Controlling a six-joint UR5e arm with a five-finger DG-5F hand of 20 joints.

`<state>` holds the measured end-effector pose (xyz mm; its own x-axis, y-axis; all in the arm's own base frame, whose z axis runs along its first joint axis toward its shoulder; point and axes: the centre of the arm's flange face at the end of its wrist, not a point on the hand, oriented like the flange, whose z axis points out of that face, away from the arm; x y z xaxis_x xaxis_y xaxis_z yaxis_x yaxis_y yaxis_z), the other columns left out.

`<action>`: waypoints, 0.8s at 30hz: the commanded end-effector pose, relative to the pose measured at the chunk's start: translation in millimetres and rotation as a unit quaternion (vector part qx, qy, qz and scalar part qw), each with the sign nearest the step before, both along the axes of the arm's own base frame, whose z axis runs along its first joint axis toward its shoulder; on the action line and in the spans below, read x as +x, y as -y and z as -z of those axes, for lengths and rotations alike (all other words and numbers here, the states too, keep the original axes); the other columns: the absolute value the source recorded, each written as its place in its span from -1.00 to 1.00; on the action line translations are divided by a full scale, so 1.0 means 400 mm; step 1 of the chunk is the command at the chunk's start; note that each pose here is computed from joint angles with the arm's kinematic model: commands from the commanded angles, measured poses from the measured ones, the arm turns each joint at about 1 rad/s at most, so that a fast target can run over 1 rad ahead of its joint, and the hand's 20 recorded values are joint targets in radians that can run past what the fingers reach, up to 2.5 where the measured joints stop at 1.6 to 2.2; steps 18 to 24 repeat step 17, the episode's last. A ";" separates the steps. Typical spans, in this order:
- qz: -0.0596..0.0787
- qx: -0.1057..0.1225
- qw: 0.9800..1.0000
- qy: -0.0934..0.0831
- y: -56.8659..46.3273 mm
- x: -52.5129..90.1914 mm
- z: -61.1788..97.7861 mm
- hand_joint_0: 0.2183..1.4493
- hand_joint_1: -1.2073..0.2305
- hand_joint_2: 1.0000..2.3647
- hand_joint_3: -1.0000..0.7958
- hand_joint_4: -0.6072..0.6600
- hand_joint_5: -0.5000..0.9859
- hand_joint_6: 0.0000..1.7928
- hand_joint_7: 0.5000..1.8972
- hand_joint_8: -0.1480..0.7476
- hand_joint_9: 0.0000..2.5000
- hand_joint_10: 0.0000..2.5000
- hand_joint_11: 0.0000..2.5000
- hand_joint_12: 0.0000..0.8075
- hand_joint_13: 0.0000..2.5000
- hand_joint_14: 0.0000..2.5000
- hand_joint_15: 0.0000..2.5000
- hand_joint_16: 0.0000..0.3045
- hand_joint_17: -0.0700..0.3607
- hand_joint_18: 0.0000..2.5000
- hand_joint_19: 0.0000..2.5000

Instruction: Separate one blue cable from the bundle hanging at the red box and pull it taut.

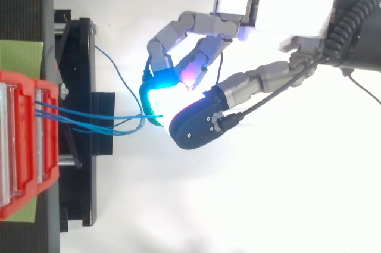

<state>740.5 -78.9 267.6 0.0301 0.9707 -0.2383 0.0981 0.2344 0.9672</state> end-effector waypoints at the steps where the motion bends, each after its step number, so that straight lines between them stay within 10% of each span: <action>1: 0.000 0.000 1.000 0.000 0.000 0.000 0.000 -0.06 -0.38 -0.99 -0.34 -0.38 -0.59 0.08 0.15 -0.16 -0.16 -0.98 -0.36 -0.23 -0.38 -0.98 -0.63 -0.74 -0.25 -0.51 -0.51; 24: 0.000 0.000 1.000 0.000 0.000 0.000 0.000 -0.05 -0.38 -0.99 -0.34 -0.38 -0.59 0.08 0.16 -0.16 -0.16 -0.98 -0.36 -0.23 -0.39 -0.98 -0.62 -0.74 -0.25 -0.51 -0.51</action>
